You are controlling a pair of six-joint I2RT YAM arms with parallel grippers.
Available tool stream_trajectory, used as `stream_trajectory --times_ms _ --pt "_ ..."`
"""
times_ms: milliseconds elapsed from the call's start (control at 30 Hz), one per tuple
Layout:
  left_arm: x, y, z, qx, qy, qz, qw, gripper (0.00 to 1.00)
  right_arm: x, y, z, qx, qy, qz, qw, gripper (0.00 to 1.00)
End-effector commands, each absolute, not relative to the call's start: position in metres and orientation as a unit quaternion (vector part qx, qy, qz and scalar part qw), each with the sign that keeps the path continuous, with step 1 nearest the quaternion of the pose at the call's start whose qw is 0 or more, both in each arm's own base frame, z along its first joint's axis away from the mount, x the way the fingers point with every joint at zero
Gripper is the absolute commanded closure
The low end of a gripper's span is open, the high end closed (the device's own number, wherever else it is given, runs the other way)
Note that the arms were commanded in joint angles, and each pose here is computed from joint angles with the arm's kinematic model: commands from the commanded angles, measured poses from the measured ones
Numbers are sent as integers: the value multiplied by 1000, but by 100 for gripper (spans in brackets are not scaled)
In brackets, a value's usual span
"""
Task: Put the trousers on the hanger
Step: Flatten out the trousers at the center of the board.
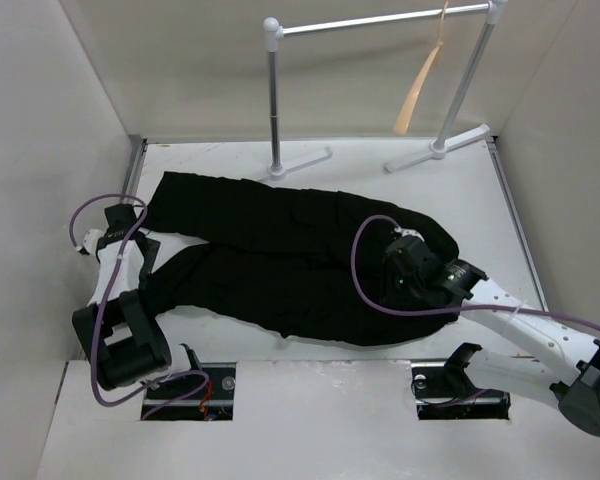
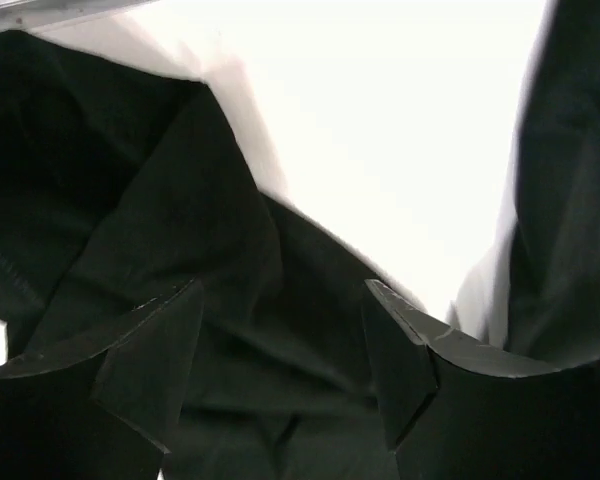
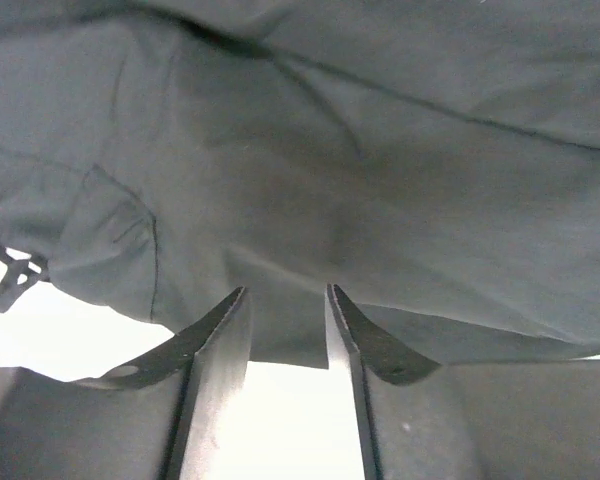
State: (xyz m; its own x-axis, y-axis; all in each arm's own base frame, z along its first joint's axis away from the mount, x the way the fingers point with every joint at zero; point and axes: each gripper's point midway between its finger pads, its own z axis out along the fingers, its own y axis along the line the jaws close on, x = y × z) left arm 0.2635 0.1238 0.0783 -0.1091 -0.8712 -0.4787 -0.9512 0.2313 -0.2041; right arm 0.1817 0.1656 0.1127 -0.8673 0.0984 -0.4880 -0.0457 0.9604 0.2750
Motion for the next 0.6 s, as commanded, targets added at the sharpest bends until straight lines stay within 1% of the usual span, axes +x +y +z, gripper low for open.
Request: stream_trajectory --times_ms 0,167,233,400,467,500,567 --pt "271 141 73 -632 722 80 271 38 183 185 113 5 949 179 260 57" --pt "246 157 74 -657 694 106 274 43 179 186 111 -5 950 179 254 51" --pt "236 157 64 -660 697 113 257 48 179 187 111 -7 950 180 254 49" --pt "242 144 36 -657 717 88 217 45 184 193 119 -8 947 186 260 49" --pt "247 141 31 -652 723 83 212 47 183 196 119 -13 948 188 258 49" --pt "249 141 30 -651 724 82 215 54 183 197 120 -13 948 189 257 49" --pt "251 140 27 -649 724 77 218 76 182 199 119 -12 948 189 256 49"
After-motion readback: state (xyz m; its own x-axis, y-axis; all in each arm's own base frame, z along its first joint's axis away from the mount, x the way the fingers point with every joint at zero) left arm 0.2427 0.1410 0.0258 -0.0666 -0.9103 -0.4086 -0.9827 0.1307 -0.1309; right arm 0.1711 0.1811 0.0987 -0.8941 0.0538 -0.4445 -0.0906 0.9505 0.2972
